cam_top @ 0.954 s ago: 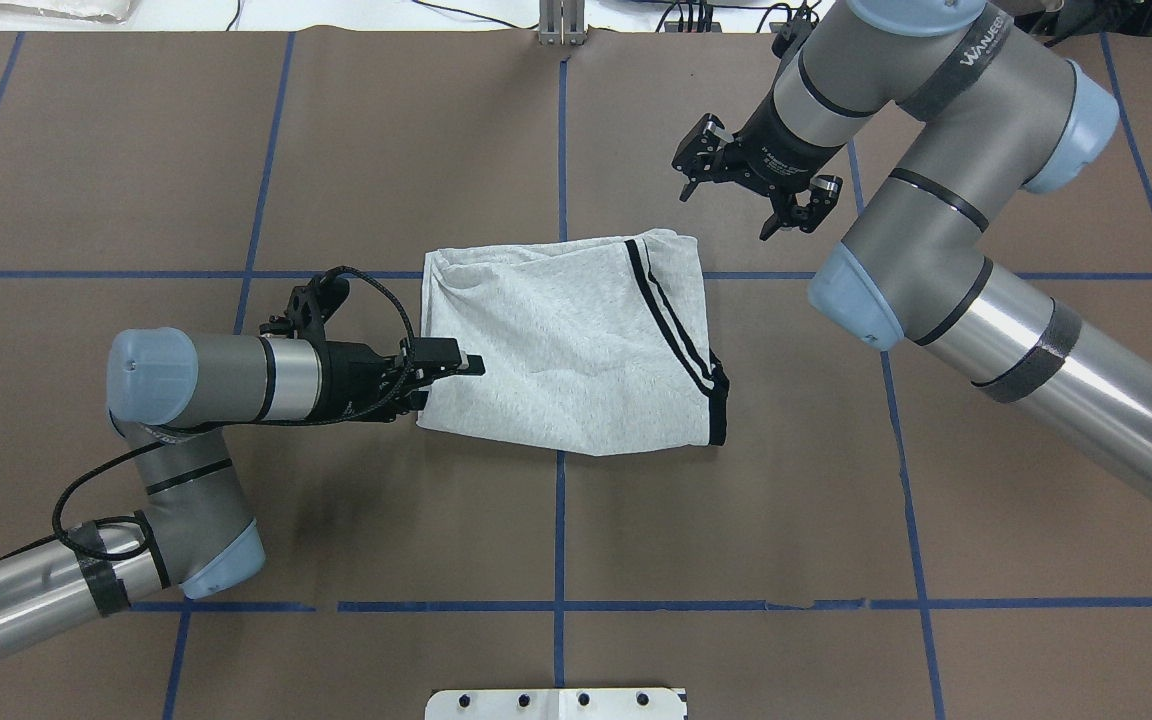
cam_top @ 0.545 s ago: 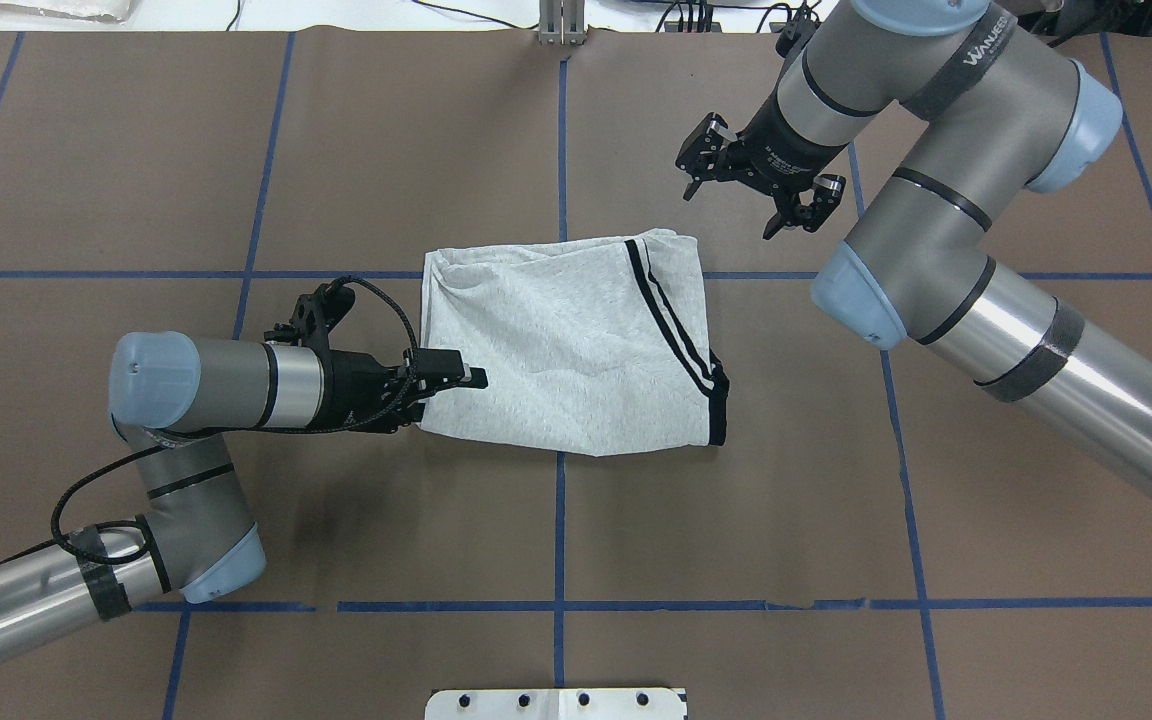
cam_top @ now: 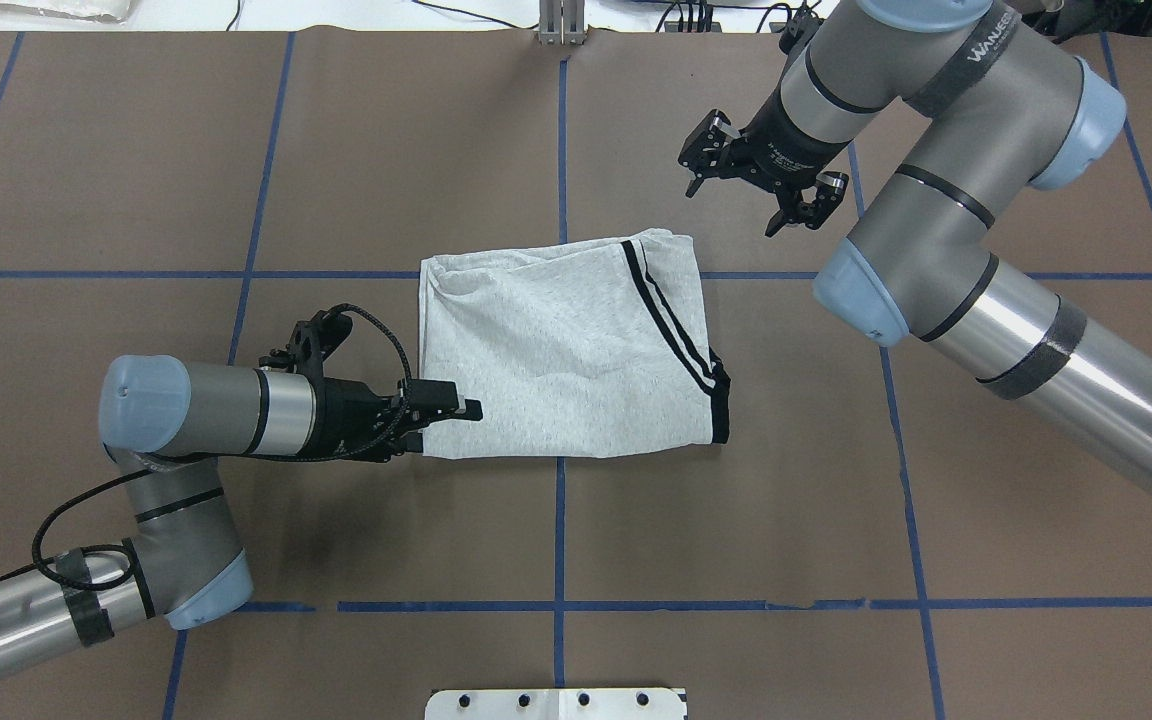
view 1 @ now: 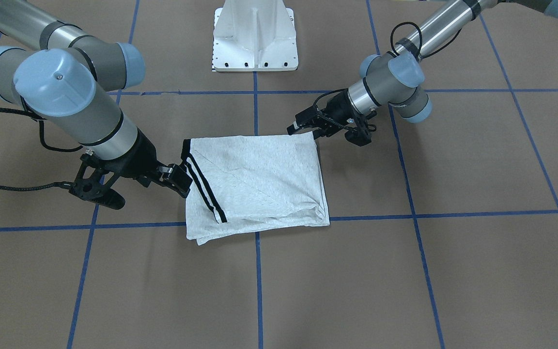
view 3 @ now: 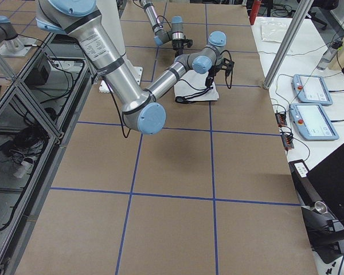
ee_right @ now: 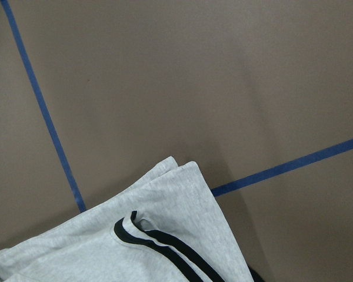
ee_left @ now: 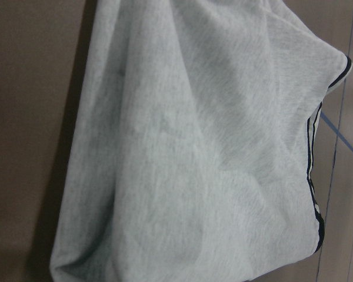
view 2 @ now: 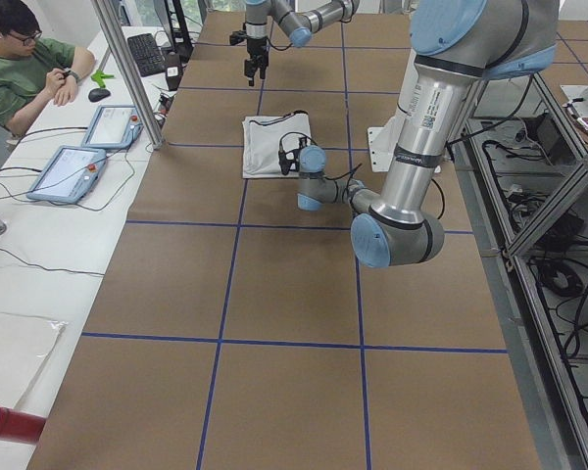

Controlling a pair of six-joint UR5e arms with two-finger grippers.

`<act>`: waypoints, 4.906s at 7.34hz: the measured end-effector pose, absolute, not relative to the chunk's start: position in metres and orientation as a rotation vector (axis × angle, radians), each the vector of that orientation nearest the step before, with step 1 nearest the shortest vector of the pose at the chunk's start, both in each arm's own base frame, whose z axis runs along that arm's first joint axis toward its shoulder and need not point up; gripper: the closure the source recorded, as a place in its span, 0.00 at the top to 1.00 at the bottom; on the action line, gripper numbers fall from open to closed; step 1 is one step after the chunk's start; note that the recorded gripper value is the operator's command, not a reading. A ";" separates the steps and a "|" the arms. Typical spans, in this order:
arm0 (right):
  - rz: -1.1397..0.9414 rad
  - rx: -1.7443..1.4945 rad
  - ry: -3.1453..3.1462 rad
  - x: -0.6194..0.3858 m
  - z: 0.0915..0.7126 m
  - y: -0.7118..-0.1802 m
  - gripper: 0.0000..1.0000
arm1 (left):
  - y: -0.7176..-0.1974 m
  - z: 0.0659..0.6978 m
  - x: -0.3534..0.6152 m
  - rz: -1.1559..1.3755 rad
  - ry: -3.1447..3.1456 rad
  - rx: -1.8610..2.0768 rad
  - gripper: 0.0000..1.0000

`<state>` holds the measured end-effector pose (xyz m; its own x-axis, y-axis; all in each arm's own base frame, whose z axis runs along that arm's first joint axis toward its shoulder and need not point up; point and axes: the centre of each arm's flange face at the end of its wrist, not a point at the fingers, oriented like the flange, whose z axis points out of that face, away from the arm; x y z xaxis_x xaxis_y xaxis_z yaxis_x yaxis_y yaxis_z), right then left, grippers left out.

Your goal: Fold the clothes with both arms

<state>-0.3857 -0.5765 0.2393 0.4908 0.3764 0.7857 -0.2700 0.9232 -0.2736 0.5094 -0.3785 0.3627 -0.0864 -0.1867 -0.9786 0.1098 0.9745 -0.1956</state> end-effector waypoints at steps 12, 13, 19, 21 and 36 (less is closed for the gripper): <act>0.364 -0.059 -0.984 -0.358 0.247 -0.583 1.00 | -0.418 0.403 0.384 -0.196 1.588 0.045 0.99; 0.334 -0.031 -0.973 -0.344 0.259 -0.587 1.00 | -0.438 0.411 0.355 -0.191 1.563 0.080 0.99; 0.074 0.132 -0.797 -0.195 0.421 -0.607 1.00 | -0.555 0.504 0.108 -0.127 1.044 0.487 0.99; -0.028 0.139 -0.728 -0.138 0.480 -0.595 1.00 | -0.571 0.538 0.016 -0.029 0.812 0.520 0.99; -0.025 0.026 -0.834 0.037 0.636 -0.479 1.00 | -0.452 0.602 -0.096 -0.011 0.676 0.212 0.99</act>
<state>0.0366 -0.4786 0.6360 0.6716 -0.0320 0.7402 0.0119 0.9994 0.0324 -0.0961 -0.4518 0.6023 0.7807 0.0590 -0.6221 0.0785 0.9784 0.1913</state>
